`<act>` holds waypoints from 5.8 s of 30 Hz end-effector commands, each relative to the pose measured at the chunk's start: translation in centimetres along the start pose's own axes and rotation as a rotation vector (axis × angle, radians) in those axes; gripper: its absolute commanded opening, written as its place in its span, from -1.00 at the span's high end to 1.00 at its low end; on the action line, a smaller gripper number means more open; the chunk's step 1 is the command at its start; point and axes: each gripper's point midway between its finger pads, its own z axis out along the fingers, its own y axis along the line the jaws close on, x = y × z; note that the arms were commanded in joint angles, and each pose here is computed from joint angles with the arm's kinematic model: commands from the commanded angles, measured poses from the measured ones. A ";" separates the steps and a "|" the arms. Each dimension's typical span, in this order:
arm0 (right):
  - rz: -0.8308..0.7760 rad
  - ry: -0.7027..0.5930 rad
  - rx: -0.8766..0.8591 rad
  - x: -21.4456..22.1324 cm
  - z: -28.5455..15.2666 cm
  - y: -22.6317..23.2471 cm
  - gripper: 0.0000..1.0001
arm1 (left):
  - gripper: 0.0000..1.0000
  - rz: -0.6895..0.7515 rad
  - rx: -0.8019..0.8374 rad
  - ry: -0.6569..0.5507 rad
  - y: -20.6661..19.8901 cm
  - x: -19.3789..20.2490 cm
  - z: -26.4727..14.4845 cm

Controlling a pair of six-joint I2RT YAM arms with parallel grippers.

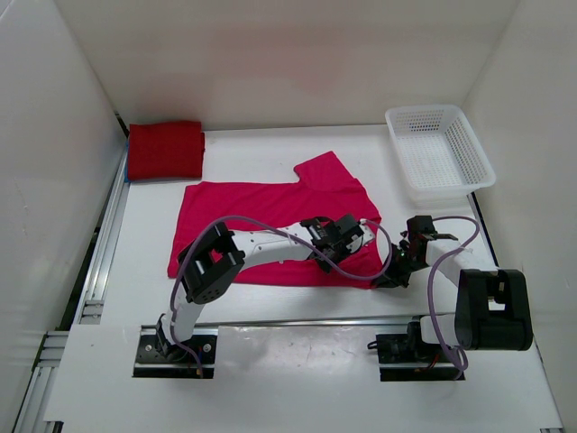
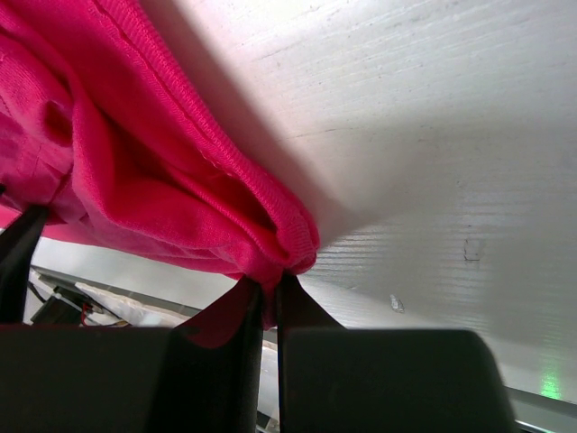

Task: Fold and stack the t-shirts
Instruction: Fold the flattened tshirt in 1/3 of the way

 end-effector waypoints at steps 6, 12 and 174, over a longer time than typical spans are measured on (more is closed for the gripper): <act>-0.026 -0.031 0.114 -0.2 0.3 -2.5 0.97 | 0.79 -0.004 -0.034 -0.014 0.7 0.0 -0.4; -0.023 -0.023 0.118 0.1 0.1 -2.6 0.99 | 0.79 -0.071 -0.075 -0.071 4.1 -2.5 -1.2; -0.470 -0.190 0.236 -10.3 4.3 15.3 0.99 | -0.61 -0.758 -0.586 0.459 24.1 32.2 -11.6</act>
